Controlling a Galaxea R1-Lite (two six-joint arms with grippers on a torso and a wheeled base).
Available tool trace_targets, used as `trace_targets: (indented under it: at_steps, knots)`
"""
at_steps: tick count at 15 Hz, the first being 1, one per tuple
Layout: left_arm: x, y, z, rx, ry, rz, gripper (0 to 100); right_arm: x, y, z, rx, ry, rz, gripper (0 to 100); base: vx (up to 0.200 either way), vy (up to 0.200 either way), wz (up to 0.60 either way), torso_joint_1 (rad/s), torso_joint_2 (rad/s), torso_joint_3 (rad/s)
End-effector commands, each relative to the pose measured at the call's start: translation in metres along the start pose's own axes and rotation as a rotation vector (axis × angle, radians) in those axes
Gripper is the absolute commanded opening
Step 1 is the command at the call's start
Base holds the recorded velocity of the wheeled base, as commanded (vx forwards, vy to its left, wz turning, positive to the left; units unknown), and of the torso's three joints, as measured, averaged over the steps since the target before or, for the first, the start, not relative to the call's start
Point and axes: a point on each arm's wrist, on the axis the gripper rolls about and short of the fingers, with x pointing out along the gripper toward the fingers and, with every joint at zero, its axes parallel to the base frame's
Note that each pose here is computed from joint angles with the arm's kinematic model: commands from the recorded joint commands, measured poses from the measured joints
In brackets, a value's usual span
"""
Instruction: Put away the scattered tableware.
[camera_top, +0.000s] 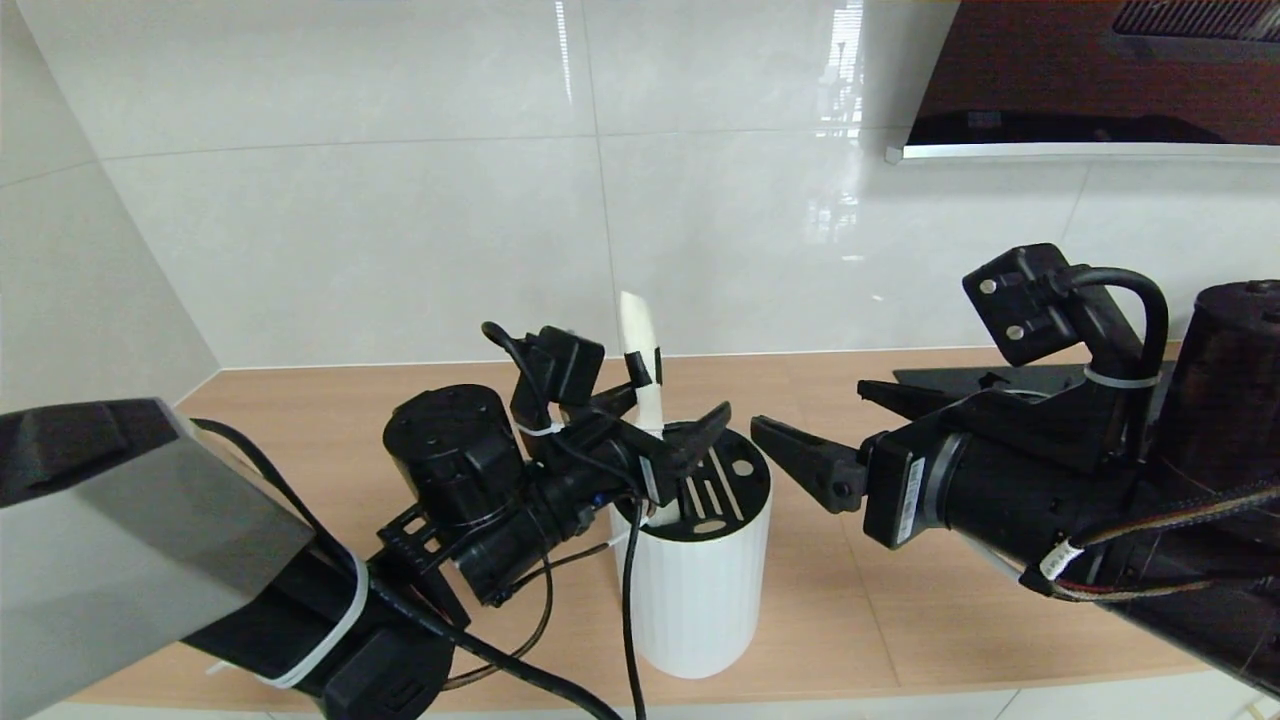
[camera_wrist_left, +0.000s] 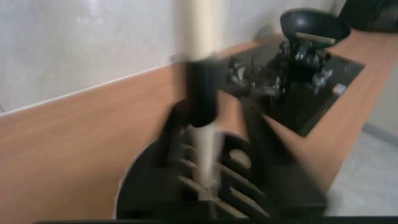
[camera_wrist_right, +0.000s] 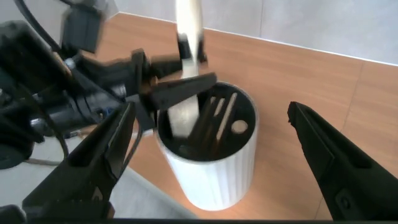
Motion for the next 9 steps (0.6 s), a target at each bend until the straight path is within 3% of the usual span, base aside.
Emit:
trace_targets:
  at_steps: [1, 2, 6, 9]
  knots:
    - [-0.002, -0.001, 0.010, 0.005, -0.038, -0.002, 100, 0.000, 0.000, 0.000, 0.001, 0.000, 0.001, 100, 0.000, 0.000, 0.00, 0.000, 0.00, 0.000]
    - [-0.005, -0.003, 0.021, 0.009, -0.074, -0.007, 100, 0.000, 0.000, 0.000, 0.001, 0.000, 0.001, 100, 0.000, 0.000, 0.00, 0.000, 0.00, 0.000]
    - [-0.019, -0.008, 0.046, 0.016, -0.134, -0.016, 100, 0.000, 0.000, 0.000, -0.001, 0.000, 0.001, 100, 0.000, 0.000, 0.00, 0.000, 0.00, 0.000]
    - [-0.029, -0.027, 0.029, -0.004, -0.029, -0.068, 100, 0.000, 0.000, 0.000, -0.001, 0.000, 0.001, 100, 0.000, 0.000, 0.00, 0.000, 0.00, 0.000]
